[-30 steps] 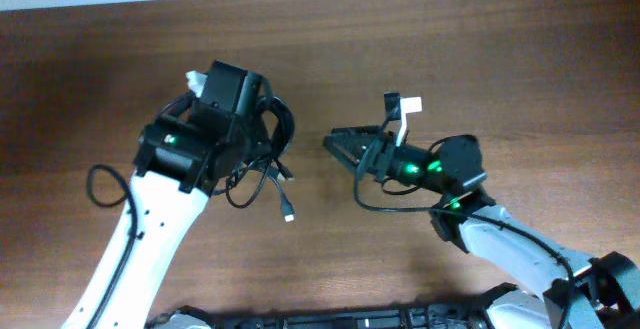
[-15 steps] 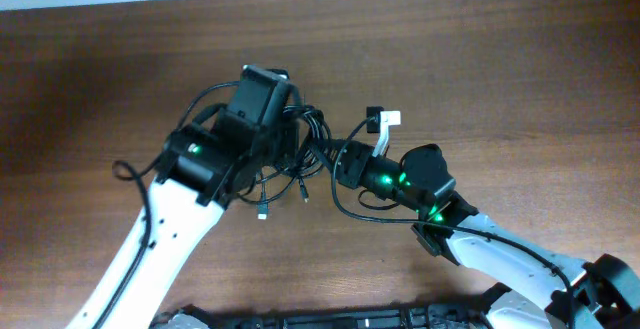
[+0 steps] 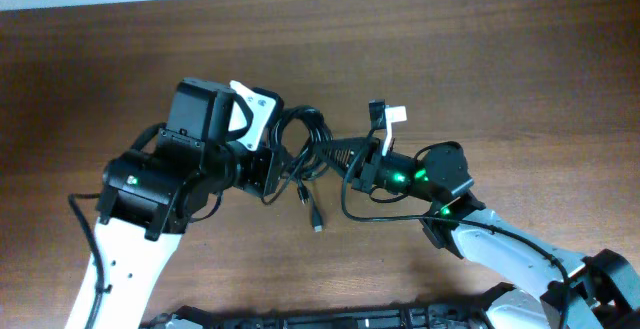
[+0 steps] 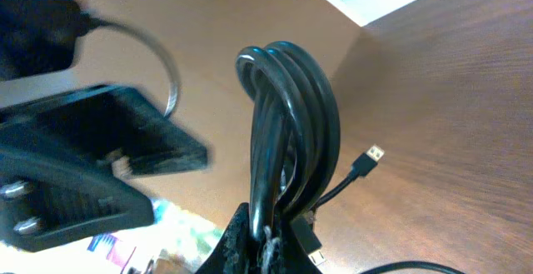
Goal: Untangle cables
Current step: 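Move the right gripper to the held bundle and grasp a loop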
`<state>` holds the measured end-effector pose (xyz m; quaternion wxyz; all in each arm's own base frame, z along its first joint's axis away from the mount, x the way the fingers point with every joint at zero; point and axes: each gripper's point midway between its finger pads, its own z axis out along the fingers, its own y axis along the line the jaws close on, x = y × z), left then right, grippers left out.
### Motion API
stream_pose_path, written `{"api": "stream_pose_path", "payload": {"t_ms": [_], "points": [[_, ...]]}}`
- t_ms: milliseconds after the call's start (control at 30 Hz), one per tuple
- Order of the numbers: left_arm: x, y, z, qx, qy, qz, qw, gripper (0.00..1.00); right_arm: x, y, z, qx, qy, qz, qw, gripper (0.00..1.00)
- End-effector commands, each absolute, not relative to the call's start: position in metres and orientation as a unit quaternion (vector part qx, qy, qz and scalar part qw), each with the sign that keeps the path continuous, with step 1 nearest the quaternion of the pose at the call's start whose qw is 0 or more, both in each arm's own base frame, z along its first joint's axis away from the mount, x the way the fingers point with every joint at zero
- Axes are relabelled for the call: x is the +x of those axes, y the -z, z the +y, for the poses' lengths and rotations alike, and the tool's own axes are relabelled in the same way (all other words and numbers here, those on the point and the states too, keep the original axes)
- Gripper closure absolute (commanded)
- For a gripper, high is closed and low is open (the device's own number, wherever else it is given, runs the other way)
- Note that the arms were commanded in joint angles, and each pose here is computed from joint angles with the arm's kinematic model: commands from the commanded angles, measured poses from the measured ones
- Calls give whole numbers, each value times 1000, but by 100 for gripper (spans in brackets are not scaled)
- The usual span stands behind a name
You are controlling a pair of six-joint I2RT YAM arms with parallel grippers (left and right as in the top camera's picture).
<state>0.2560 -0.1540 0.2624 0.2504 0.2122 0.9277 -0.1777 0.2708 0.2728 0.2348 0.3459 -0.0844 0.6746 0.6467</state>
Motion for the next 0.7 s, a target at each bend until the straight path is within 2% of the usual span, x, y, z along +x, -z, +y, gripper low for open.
{"api": "stream_pose_path", "payload": {"t_ms": [0,100,133,233,333,400,433,467,500,600,667], "points": [[256,-241,-156,247,176,921,245,49,246,-246,274,-167,-669,649,320,96],[263,-232,-159,265,172,914,256,52,232,-247,275,-203,-677,640,300,96],[263,-232,-159,270,171,912,257,59,228,-246,275,-212,-679,639,292,96],[261,-231,-162,275,179,909,255,58,225,-253,275,-226,-682,626,304,96],[251,-206,-165,278,196,913,225,62,232,-260,265,-229,-678,616,328,96],[251,-204,-170,281,211,908,226,91,239,-260,259,-220,-674,620,337,96],[253,-206,-171,282,212,906,232,100,245,-259,254,-213,-669,623,344,96],[257,-208,-172,282,211,904,241,100,250,-253,251,-218,-655,628,358,90],[266,-212,-172,276,203,903,260,100,261,-233,248,-202,-633,657,356,70],[294,-215,-150,150,154,932,293,100,265,-211,248,-189,-612,689,341,29],[304,-213,-129,53,117,945,301,100,266,-211,248,-201,-605,685,353,24]]}}
